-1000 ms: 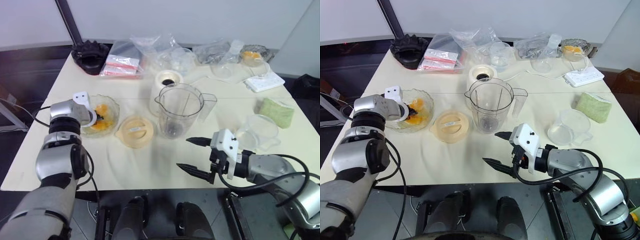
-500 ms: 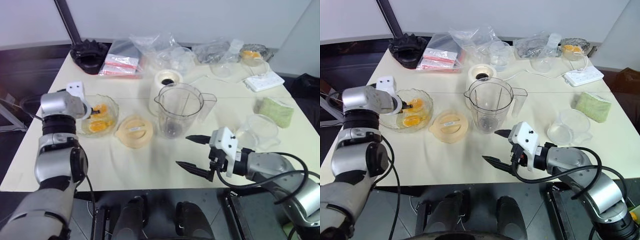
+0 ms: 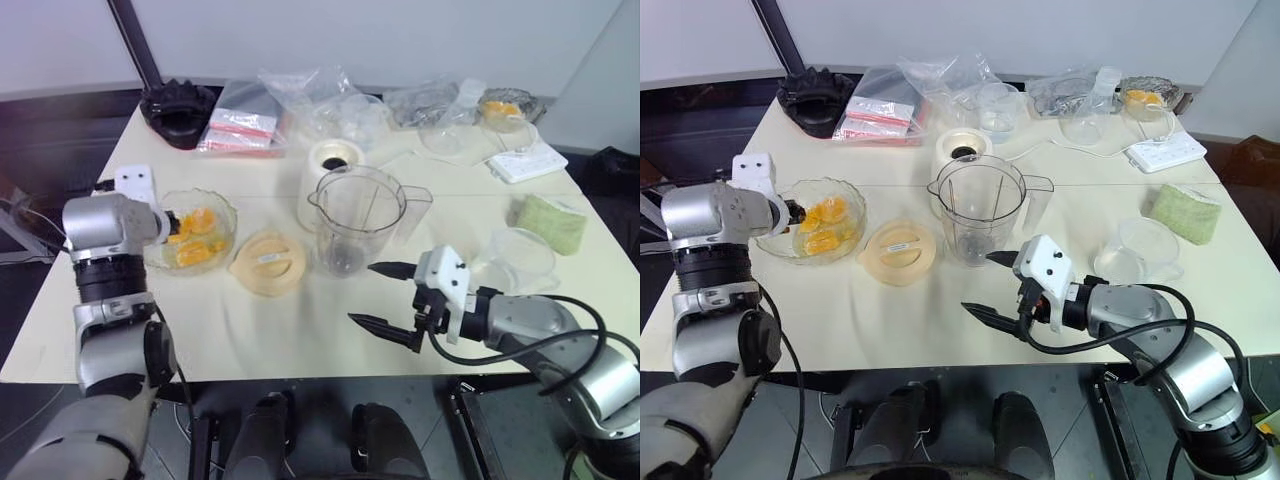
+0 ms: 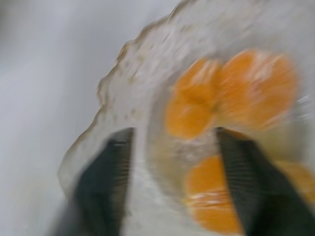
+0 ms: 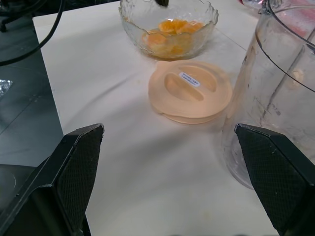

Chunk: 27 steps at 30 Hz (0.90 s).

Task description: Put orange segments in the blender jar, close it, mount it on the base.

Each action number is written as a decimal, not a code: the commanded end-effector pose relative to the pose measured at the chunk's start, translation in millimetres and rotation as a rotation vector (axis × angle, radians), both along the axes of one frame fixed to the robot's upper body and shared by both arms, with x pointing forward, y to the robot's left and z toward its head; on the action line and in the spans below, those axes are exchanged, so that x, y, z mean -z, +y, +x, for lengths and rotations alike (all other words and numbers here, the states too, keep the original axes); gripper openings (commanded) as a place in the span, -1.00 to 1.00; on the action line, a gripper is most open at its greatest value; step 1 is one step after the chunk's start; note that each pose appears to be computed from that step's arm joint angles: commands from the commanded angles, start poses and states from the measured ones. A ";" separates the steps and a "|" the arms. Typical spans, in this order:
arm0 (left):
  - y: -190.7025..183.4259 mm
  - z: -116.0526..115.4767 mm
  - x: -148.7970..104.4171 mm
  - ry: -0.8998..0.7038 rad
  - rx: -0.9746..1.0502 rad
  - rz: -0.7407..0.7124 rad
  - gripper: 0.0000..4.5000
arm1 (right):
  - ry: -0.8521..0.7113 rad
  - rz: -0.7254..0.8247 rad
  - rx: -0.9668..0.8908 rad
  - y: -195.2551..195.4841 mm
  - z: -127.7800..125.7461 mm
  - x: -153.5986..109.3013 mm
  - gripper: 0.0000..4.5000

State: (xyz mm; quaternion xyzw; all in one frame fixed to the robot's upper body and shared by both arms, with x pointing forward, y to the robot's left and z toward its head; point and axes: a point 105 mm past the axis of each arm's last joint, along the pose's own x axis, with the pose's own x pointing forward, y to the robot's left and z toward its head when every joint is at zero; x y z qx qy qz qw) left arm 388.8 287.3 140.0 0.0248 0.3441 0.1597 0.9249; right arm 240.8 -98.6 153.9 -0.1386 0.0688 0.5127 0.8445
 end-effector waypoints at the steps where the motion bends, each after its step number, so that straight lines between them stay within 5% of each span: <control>1: 2.1 11.6 -7.7 -0.010 0.127 0.113 0.97 | -0.020 0.042 -0.003 1.7 -1.9 -12.7 1.00; 15: -1.1 42.0 14.1 -0.004 0.238 0.129 0.97 | -0.016 0.038 0.057 -3.3 -5.8 -10.9 1.00; 27: -23.7 45.5 -5.9 -0.029 0.278 0.127 0.97 | -0.018 0.034 0.073 -3.3 -6.0 -6.4 1.00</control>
